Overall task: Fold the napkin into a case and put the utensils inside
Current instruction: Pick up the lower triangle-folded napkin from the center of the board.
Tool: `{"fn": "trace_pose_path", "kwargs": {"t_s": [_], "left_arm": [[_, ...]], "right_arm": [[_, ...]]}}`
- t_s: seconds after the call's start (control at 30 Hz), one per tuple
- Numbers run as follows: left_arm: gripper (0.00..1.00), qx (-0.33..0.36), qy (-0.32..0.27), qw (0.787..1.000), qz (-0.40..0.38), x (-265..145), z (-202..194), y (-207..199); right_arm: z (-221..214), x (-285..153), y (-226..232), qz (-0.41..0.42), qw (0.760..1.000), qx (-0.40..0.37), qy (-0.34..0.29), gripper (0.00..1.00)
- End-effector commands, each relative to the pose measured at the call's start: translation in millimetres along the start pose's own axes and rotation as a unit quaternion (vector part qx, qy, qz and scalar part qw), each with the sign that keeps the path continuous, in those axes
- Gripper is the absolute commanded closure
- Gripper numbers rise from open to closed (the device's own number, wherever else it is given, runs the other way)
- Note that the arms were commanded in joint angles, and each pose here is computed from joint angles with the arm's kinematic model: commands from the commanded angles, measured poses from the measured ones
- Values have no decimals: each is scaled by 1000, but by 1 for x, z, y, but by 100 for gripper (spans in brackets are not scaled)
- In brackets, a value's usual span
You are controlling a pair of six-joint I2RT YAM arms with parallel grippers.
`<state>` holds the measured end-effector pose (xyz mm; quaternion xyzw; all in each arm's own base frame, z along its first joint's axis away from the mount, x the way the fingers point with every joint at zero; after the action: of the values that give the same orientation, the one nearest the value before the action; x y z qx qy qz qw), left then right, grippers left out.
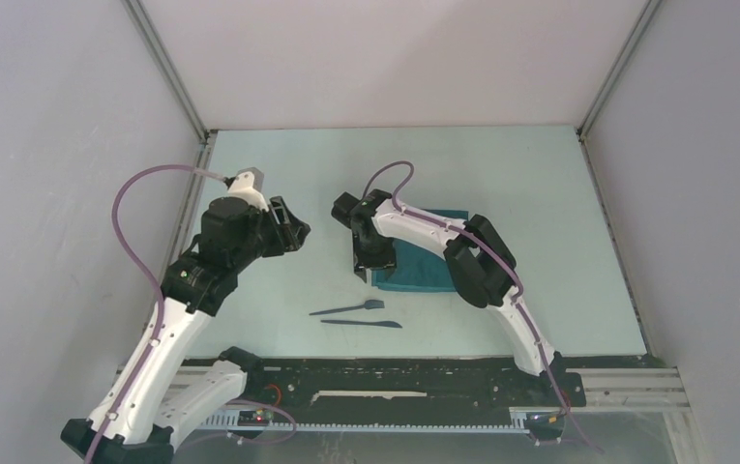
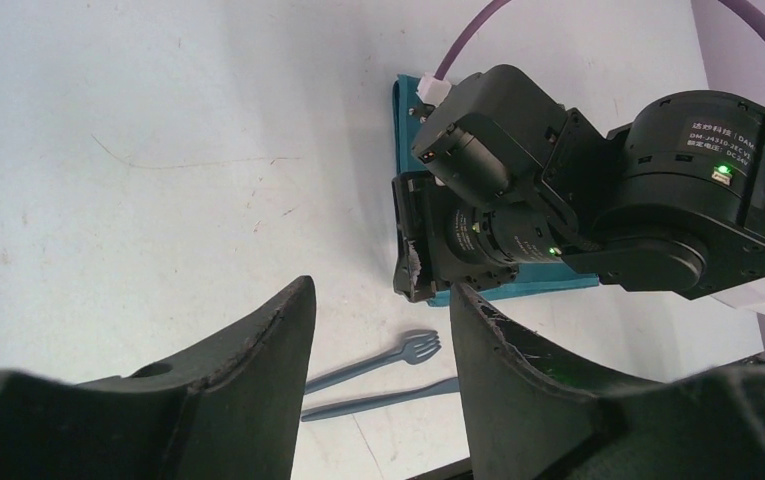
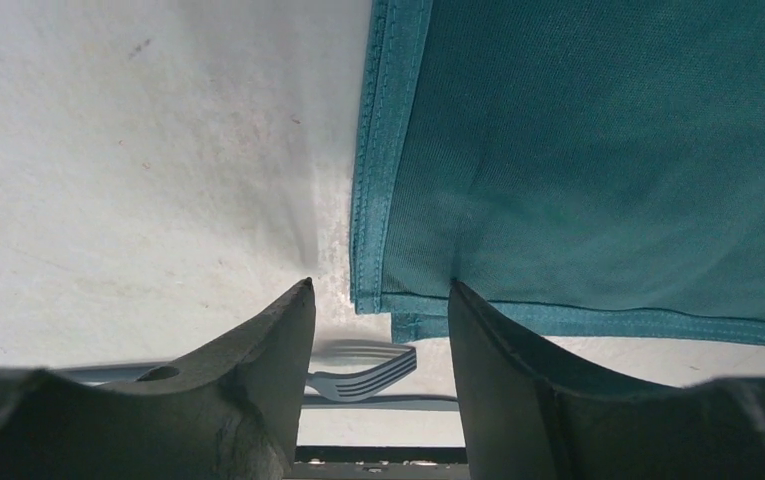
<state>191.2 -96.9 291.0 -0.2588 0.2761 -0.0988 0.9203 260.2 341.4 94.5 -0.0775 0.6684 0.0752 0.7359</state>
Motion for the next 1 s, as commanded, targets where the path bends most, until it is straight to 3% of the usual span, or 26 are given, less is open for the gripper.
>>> {"fn": "trace_pose_path", "kwargs": {"t_s": [0.0,0.23,0.5,0.67,0.8,0.97], "left_arm": [[41,15,-7,1000,2,1,3,0],[41,13,-6,1000,4,3,4,-1],[41,9,-6,1000,5,5,4,-2],[41,4,-2,1000,9,9,1,1],[41,-4,4,1000,9,15,-2,2],[37,-49,52,997,-26,37,-14,2]], "right_arm": [[0,11,-4,6,1000,6,6,41],[-8,37,-17,-7,1000,12,20,44],[-11,51,-29,-66,998,7,16,57],[-9,46,-29,-83,996,-1,-9,80],[2,28,-24,-48,997,-14,-52,100],[16,-7,-23,40,992,-8,-121,100]]}}
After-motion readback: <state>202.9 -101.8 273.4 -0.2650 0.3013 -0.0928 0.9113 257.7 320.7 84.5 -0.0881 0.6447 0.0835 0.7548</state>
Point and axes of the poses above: each gripper's point midway between its finger pads, its own x axis out along the fingers, its own y axis along the line the jaws close on, z = x × y, the point moved 7 cm from there along -x, back along the fingers, and after that the axes turned 9 degrees about -x, right-handed, at the moved point
